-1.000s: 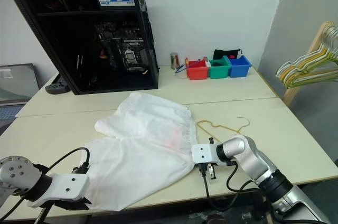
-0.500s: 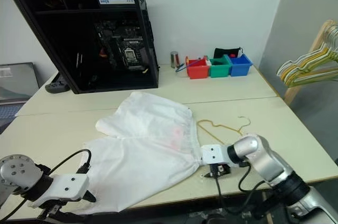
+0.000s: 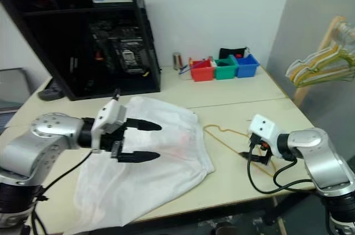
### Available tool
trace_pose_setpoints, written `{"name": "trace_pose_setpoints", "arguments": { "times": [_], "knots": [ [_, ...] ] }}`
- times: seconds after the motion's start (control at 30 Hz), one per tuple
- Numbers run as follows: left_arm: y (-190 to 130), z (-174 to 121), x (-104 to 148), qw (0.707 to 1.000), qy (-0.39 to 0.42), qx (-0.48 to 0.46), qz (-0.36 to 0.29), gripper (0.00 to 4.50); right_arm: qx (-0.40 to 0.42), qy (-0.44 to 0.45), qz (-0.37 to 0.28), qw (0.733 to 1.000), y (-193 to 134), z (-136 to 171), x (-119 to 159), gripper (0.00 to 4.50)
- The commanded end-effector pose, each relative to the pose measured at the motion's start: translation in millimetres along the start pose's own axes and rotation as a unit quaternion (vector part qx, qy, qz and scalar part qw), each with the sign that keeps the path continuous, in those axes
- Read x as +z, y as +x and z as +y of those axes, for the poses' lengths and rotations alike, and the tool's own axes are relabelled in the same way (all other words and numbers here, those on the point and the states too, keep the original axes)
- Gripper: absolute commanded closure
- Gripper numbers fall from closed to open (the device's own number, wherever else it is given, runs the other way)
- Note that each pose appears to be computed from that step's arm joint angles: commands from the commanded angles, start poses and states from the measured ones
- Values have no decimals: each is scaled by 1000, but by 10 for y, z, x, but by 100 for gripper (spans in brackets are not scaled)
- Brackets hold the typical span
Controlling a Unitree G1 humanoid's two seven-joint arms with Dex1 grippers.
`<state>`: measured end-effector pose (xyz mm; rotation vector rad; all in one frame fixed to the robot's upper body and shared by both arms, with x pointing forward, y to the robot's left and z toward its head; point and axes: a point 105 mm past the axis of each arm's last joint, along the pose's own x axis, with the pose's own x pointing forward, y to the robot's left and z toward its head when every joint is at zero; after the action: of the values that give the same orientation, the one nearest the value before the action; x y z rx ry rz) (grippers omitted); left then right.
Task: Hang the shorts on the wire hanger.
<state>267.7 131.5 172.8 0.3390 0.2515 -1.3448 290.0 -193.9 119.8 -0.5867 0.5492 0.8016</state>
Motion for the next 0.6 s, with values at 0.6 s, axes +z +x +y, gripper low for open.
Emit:
{"name": "trace_pose_setpoints", "arguments": {
  "times": [0.6],
  "knots": [
    [281, -138, -108, 1000, -4, 21, -1, 20, -44, 93, 101, 990, 308, -335, -582, 0]
  ]
}}
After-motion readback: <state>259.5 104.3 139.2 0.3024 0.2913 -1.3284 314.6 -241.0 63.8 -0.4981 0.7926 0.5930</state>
